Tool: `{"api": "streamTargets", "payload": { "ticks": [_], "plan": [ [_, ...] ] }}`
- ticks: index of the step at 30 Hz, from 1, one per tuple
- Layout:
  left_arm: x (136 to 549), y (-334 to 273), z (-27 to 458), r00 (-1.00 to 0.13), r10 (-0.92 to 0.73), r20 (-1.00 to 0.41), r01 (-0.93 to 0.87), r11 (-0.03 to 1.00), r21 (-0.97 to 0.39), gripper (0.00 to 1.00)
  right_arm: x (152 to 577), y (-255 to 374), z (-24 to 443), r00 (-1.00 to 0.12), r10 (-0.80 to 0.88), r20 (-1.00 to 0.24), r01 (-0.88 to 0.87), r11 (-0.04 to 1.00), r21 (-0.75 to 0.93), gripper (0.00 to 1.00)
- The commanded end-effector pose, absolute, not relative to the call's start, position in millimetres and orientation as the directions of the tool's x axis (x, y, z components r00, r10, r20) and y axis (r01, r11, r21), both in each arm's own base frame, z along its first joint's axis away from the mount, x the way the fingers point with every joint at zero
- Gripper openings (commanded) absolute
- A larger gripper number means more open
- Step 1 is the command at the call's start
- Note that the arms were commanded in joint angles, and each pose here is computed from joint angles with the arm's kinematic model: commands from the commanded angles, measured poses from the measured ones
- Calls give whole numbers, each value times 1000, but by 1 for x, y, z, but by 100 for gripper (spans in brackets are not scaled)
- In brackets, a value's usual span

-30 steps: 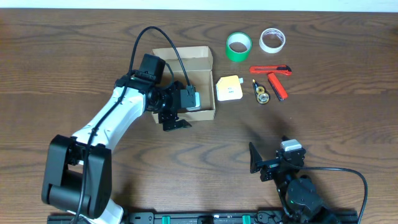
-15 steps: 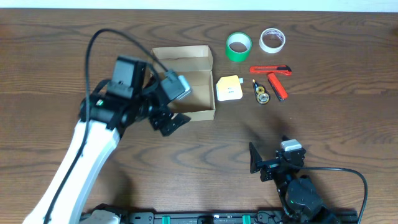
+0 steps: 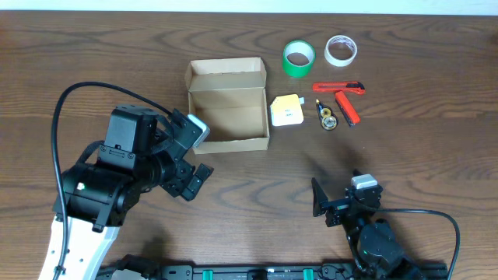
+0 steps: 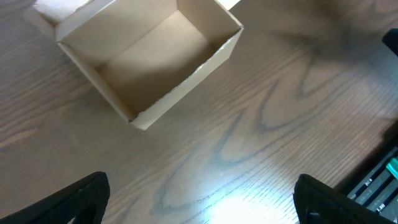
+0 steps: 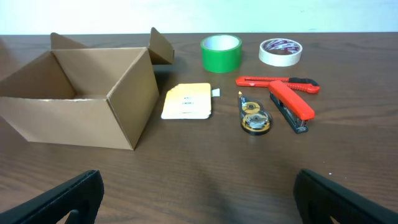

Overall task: Pack container
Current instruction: 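Pull the left gripper back from the box toward the front, then reach the right gripper to the green tape roll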

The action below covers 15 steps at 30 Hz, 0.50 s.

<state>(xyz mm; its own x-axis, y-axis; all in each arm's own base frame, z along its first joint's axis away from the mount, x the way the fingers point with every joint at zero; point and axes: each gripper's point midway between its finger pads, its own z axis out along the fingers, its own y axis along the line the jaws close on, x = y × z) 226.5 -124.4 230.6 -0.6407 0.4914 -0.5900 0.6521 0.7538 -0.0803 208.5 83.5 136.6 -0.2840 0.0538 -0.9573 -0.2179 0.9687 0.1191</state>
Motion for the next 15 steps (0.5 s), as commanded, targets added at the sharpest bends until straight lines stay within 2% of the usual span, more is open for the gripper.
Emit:
{"api": "streamTargets", "payload": {
  "ticks": [1, 15],
  "plan": [
    [230, -121, 233, -653, 479, -587, 631, 773, -71, 95, 208, 83, 136, -279, 44, -959, -219, 970, 108, 99],
    [230, -121, 234, -653, 478, -588, 631, 773, -71, 95, 208, 84, 137, -276, 47, -960, -220, 969, 111, 99]
  ]
}}
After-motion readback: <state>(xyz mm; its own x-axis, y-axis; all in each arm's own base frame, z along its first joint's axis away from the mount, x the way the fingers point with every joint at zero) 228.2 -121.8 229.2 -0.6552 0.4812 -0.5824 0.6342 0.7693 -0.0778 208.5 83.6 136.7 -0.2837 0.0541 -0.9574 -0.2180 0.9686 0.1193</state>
